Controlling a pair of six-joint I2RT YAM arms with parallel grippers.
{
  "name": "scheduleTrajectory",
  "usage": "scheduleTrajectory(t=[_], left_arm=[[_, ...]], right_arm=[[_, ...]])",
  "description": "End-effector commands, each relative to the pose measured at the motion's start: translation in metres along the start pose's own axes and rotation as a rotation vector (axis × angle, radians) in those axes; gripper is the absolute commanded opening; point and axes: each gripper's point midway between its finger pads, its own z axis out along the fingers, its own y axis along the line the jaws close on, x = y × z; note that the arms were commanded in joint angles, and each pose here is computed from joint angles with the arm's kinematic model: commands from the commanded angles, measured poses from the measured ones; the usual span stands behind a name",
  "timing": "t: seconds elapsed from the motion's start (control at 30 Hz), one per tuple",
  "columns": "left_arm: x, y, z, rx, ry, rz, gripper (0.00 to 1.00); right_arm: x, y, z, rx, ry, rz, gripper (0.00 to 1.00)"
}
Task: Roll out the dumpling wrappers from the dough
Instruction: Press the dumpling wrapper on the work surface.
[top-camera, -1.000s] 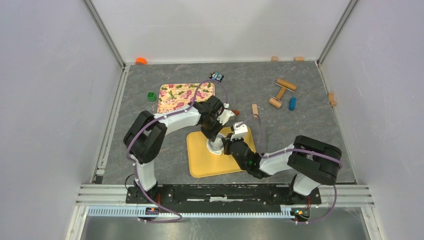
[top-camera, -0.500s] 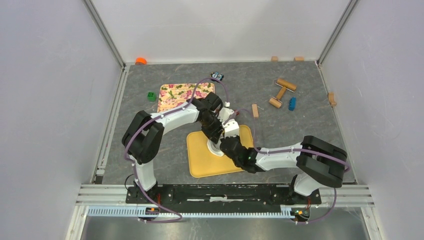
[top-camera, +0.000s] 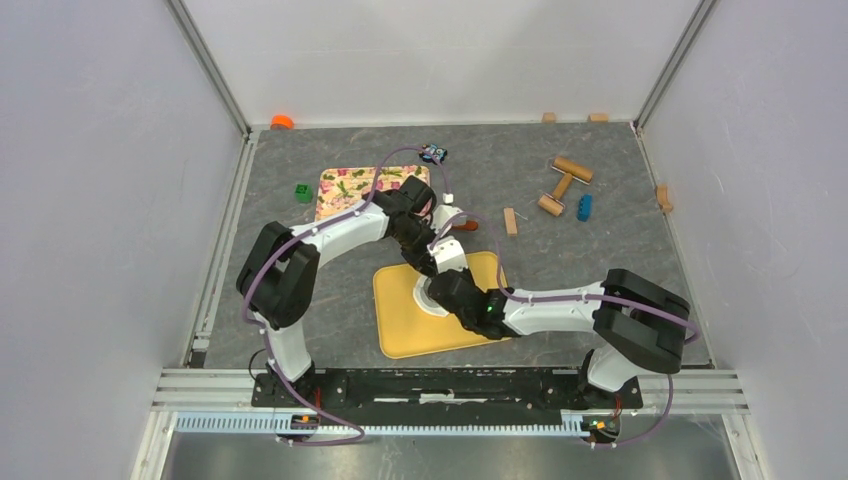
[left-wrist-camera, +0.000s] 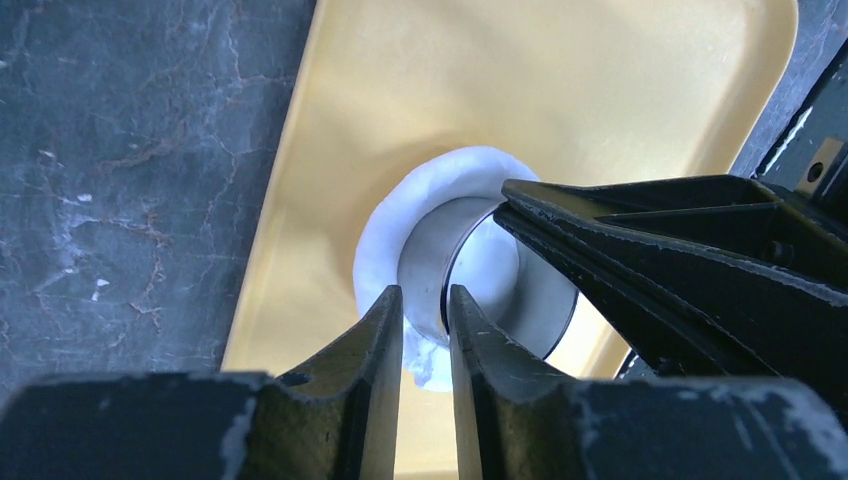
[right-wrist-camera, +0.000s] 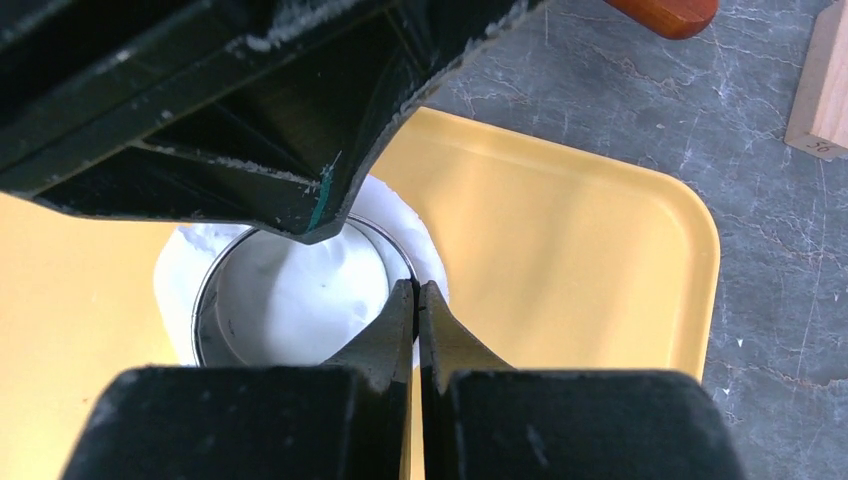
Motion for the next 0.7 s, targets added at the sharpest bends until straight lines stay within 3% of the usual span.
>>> scheduleTrajectory(t=[0.0,0.2,0.33,0.67], left_arm=[[0.006,-0.010,-0.007,0.032,0.009,-0.009,0.30],[0.034,-0.009,-0.006,0.022,0.086,-0.019,0.23],[0.050,-0.004,0.000,0.005,0.131,-0.016,0.03],[0.107,-0.017,0.032,0.001,0.328,0.124,0.02]], right_arm=[[0.027,0.011,-0.006,-0.060,0.119,-0.092,0.00],[0.020,0.015,-0.006,-0.069,0.106,-0.083,0.00],[0.027,0.018,-0.006,-0.094,0.105,-0.074,0.00],[0.134,-0.018,-0.024,-0.099,0.298,-0.084,0.00]])
